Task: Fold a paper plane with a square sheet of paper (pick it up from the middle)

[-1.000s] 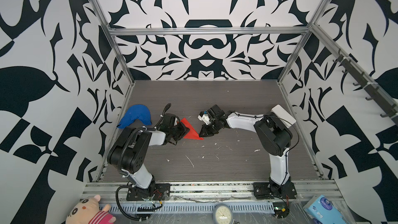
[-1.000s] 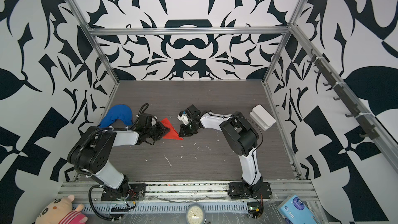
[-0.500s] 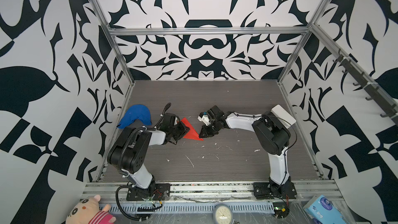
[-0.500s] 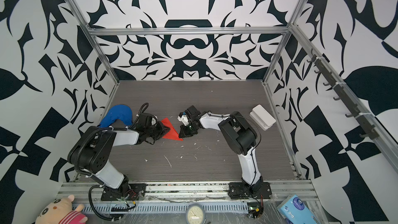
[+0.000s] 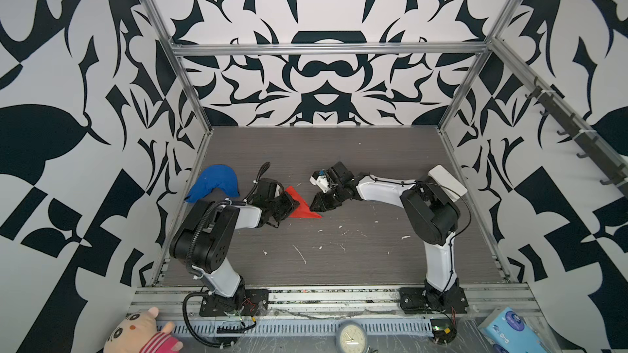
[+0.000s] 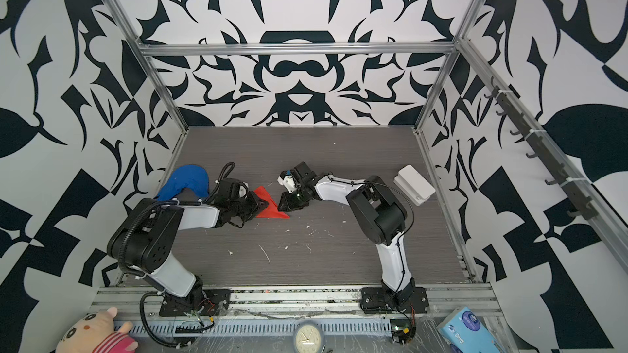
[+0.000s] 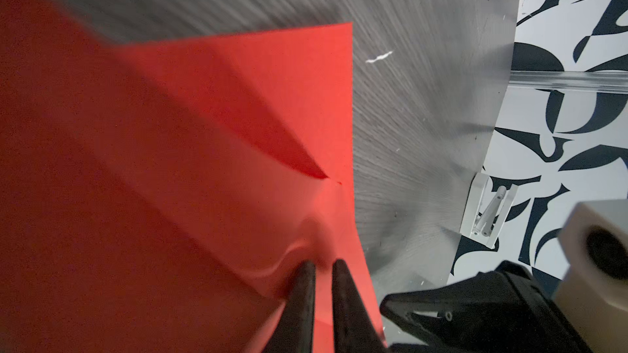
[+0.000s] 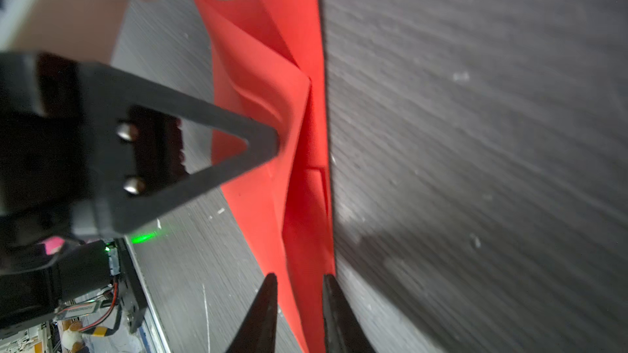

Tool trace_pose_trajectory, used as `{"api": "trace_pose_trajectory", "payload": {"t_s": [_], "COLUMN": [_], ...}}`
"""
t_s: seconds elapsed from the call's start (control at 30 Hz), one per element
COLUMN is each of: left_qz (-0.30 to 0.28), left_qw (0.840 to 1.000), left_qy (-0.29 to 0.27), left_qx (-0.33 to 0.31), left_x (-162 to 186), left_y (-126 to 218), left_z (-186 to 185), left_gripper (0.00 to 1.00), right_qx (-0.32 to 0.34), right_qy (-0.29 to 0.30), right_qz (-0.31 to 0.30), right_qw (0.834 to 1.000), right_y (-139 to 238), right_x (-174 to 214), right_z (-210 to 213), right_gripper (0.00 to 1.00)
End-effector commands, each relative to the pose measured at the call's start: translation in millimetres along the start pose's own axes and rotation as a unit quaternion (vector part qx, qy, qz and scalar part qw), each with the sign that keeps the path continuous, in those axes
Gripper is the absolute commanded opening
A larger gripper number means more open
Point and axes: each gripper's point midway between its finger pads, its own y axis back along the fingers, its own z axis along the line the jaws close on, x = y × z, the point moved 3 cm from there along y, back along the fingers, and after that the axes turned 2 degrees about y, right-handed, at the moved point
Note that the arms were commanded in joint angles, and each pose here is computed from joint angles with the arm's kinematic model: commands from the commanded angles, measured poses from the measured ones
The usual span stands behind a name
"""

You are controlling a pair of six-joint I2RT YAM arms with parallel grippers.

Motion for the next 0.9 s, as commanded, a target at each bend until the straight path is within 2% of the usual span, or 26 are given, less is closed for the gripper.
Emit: {"api": "trace_pose_trajectory", "payload": {"t_s": [0.0, 0.43, 0.7, 0.87], "left_qz": [0.009, 0.007, -0.001, -0.012], "left_qw": [1.0, 1.0, 1.0, 0.998], "left_qy": [0.003, 0.004, -0.002, -0.024], "left_qx": [-0.013, -0.008, 0.006, 0.049], "left_x": [1, -1, -6, -13], "left_y": [-5, -5, -2, 5], "left_z": [6, 2, -11, -36], "left_gripper": [0.16, 0.16, 0.16, 0.2], "right_qx": [-0.015, -0.016, -0.004, -0.003], "right_qy": [0.024, 0.019, 0.021, 0.002], "right_qz": [-0.004, 0.016, 0.023, 0.022], "right_qw": [1.0, 1.0, 1.0, 1.0], "right_y": [-5, -17, -25, -28], "right_x": [-10, -3, 8, 14], "right_z": [11, 7, -4, -11], "right_gripper": [0.28, 0.22, 0.11, 0.05]}}
